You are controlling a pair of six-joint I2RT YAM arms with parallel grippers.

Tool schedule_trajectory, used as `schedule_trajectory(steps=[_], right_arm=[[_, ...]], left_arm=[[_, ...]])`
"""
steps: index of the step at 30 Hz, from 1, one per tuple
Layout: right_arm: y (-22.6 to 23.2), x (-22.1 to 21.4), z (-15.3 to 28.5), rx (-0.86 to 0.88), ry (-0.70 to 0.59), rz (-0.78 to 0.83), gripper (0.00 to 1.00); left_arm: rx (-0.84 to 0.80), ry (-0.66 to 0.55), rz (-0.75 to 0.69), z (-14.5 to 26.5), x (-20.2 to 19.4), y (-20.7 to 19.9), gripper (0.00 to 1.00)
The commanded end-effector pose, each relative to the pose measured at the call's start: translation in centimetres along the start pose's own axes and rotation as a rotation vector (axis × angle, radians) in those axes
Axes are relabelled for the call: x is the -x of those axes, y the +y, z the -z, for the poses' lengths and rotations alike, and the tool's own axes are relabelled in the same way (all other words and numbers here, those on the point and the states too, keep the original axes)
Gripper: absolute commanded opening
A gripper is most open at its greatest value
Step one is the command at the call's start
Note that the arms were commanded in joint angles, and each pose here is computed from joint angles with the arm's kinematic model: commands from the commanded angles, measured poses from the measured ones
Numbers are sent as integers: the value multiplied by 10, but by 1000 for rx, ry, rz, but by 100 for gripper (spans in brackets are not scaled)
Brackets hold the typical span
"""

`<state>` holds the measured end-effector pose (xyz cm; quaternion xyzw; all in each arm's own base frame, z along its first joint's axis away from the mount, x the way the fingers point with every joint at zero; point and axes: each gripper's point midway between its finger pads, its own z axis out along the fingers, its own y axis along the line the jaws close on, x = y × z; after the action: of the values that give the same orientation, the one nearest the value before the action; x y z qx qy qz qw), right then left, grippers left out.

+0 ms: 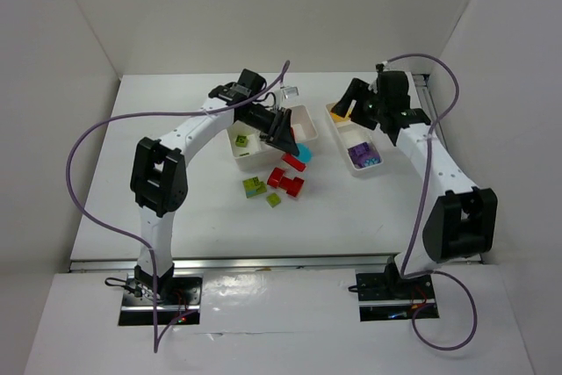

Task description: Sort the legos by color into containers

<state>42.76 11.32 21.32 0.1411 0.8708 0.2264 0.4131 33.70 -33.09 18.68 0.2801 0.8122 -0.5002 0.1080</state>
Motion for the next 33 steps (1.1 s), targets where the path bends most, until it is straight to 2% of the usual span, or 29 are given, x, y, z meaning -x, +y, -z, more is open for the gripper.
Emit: schedule_trajectory(steps=[1,3,5,9,15,20,28,29,33], right_arm=[[67,-16,38,435,77,191,80],[81,-39,56,569,178,220,86],[78,-55,56,611,246,253,89],[80,-89,68,737,391,266,94],[82,-111,69,803,475,320,94],[88,-129,72,876,551,323,82],[92,-131,68,901,543,333,50],[92,-129,66,887,534,332,35],[93,-127,63,880,517,318,10]], left_arm=[[-109,-27,-61,11,14,-35,0],[-148,-20,-75,11,13,-40,0],[-204,-10,-94,12,12,-46,0],[-214,-6,-103,12,10,-47,0],[-223,-3,-115,12,8,-48,0],[-223,1,-107,13,7,-48,0],[-219,-6,-103,15,9,-46,0],[-219,-6,-103,15,9,-46,0],[-199,-8,-112,15,9,-42,0]])
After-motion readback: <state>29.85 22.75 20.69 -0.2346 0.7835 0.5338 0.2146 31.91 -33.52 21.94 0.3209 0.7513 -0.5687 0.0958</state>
